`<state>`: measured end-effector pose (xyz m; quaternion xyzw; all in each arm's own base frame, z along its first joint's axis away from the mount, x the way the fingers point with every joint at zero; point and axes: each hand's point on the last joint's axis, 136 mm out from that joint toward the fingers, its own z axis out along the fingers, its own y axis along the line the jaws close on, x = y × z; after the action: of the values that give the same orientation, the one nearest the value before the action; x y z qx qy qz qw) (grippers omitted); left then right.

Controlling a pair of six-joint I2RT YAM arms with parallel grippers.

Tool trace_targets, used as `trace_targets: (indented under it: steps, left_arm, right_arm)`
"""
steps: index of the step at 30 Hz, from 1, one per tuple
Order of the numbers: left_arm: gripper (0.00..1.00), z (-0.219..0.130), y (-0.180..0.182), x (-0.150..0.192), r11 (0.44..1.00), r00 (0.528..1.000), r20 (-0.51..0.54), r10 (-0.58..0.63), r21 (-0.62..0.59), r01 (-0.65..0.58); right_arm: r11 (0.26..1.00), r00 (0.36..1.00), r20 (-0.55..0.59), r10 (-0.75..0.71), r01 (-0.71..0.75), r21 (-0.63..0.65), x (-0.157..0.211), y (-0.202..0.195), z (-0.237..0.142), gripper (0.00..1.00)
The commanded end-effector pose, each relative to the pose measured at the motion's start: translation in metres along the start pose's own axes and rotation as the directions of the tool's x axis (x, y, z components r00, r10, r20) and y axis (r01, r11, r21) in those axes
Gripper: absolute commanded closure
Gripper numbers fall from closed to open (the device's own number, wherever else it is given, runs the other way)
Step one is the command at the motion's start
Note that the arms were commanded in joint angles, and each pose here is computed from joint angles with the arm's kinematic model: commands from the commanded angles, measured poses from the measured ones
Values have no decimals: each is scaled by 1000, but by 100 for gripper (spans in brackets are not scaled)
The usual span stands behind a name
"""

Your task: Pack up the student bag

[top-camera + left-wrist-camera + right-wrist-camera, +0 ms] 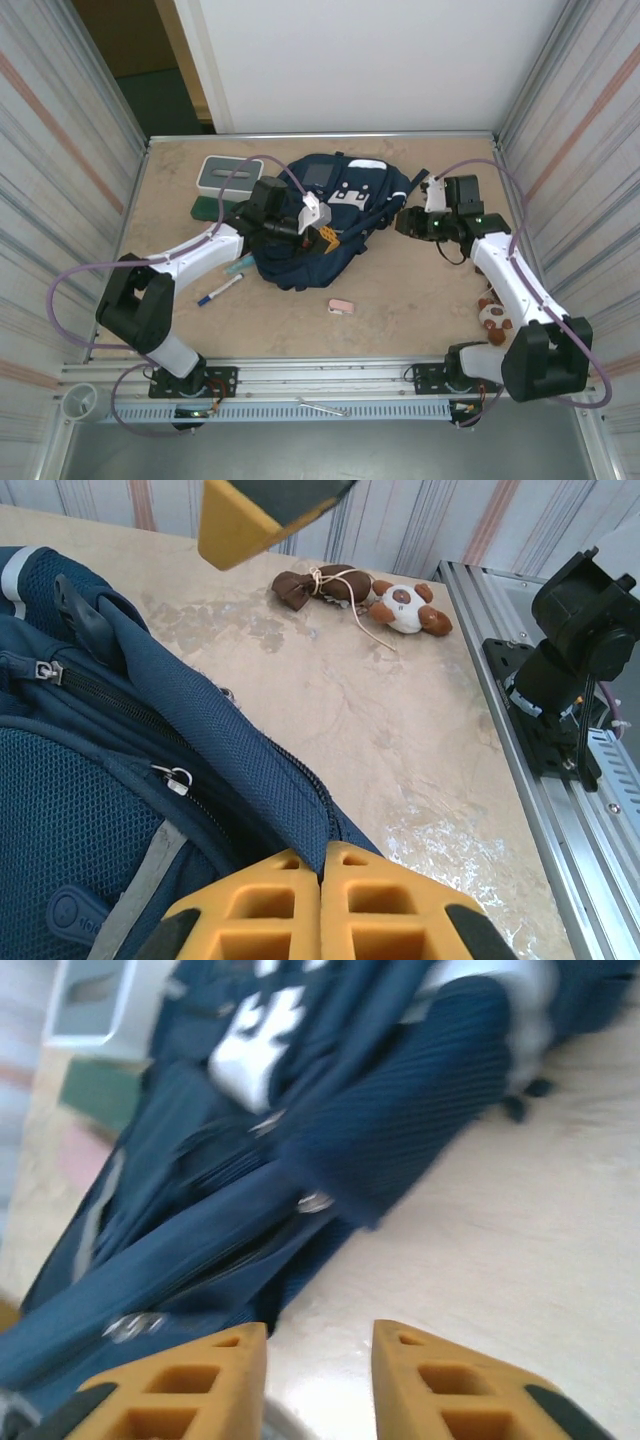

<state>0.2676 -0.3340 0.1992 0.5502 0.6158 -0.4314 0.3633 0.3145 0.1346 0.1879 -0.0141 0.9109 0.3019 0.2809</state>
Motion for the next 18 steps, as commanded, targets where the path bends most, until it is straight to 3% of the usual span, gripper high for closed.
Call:
trace_targets:
  steps: [1,6,18]
  left_arm:
    - [100,-8,-8,-46,992,984,131,119,34,-125]
    - [100,-7,-8,-49,991,984,131,121,37,-127]
    - [100,-6,-10,-50,990,984,127,128,38,-134]
  right_arm:
    - [974,991,-3,-137,134,-185,20,33,3,59]
    - [941,982,37,-184,187,-281,21,41,15,48]
    - [852,933,96,-347,357,-384,23,53,49,45]
